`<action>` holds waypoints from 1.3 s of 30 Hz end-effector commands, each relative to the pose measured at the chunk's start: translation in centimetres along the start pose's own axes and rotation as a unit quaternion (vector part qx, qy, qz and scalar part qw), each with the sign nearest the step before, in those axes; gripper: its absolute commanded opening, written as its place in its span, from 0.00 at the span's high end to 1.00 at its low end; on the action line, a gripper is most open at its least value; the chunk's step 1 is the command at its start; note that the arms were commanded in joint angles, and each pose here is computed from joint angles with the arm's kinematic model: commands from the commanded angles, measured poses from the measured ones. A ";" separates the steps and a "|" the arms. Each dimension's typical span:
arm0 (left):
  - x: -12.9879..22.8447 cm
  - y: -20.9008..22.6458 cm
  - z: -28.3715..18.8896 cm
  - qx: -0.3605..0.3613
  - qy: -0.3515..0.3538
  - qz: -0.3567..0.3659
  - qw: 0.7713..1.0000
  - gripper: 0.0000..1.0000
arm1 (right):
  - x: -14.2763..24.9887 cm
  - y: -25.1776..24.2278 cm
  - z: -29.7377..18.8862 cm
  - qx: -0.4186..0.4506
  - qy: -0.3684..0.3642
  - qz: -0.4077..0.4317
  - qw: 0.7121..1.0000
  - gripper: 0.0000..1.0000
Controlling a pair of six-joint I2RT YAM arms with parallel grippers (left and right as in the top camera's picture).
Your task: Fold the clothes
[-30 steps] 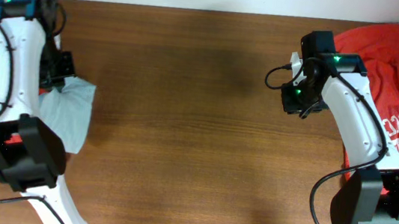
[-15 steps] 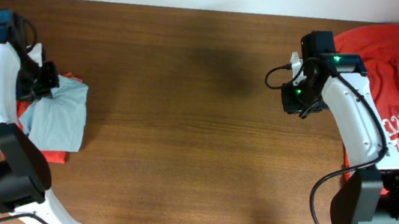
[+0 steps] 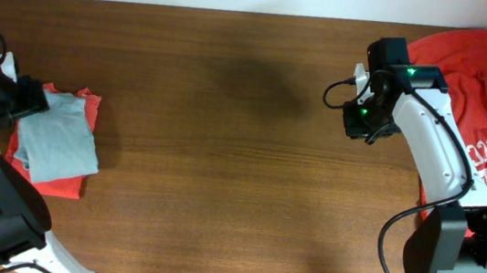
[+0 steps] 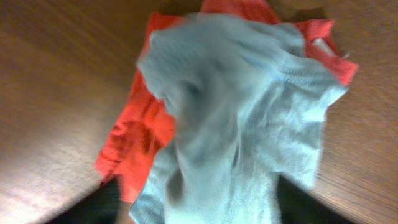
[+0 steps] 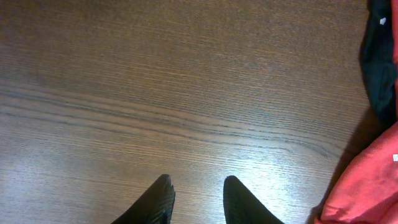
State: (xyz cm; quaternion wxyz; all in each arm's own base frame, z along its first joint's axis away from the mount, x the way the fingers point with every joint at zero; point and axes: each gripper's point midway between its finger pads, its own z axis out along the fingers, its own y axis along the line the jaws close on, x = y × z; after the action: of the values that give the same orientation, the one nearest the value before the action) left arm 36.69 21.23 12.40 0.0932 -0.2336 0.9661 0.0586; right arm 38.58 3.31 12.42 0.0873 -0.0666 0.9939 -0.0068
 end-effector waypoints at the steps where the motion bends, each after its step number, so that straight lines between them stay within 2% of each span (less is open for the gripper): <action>1: 0.3 1.4 0.2 -0.025 0.007 -0.002 1.000 0.01 | -0.7 0.0 -1.4 -0.002 -0.023 0.000 1.000 0.68; 3: 0.6 0.7 0.2 -0.006 0.013 -0.001 1.000 0.01 | -0.7 0.0 -1.4 -0.002 -0.023 0.000 1.000 0.68; 4: 0.9 0.1 0.2 0.012 0.018 -0.001 1.000 0.08 | -0.7 0.0 -1.4 -0.002 -0.023 0.000 1.000 0.68; 5: 1.2 -0.6 0.2 0.032 0.024 -0.001 0.999 0.24 | -0.7 0.0 -1.4 -0.002 -0.023 0.000 1.000 0.68; 6: 1.7 -1.5 0.1 0.056 0.034 -0.001 0.998 0.34 | -0.7 0.0 -1.4 -0.002 -0.023 0.000 1.000 0.68; 7: 2.1 -2.3 -0.1 0.080 0.043 0.006 0.996 0.55 | -0.7 0.0 -1.4 -0.002 -0.023 0.000 1.000 0.68; 8: 2.6 -3.3 -0.3 0.110 0.052 0.013 0.992 0.91 | -0.7 -0.1 -1.4 -0.002 -0.023 0.000 1.000 0.68; 9: 3.0 -4.2 -0.6 0.139 0.056 0.018 0.988 1.00 | -0.8 -0.1 -1.4 -0.002 -0.024 0.000 1.000 0.68; 11: 3.1 -5.2 -0.9 0.169 0.058 0.026 0.984 1.00 | -0.9 -0.1 -1.4 -0.002 -0.026 0.000 1.000 0.68; 23: 2.1 -5.4 -1.0 0.180 0.031 0.047 0.982 0.99 | -0.8 -0.1 -1.4 -0.002 -0.025 0.000 1.000 0.68; 27: 1.2 -6.8 -0.9 0.268 -0.011 0.071 0.961 1.00 | -0.6 -0.1 -1.4 -0.002 -0.020 -0.002 1.000 0.67; 31: 2.5 -6.3 1.1 0.353 -0.036 0.063 0.933 0.99 | -0.5 0.0 -1.4 -0.002 -0.019 -0.002 1.000 0.68; 35: 4.5 -5.7 3.8 0.392 -0.044 0.031 0.918 0.99 | -0.5 0.0 -1.4 -0.002 -0.019 -0.002 1.000 0.67; 39: 6.1 -5.2 7.6 0.387 -0.074 0.022 0.919 0.99 | -0.5 0.0 -1.4 -0.002 -0.019 -0.002 1.000 0.68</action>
State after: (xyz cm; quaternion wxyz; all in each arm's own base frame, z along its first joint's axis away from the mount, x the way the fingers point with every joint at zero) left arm 35.62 16.31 4.89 0.2311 -0.1620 0.9183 -0.2778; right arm 38.46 3.31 12.40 0.0848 -0.0688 0.9940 -0.0068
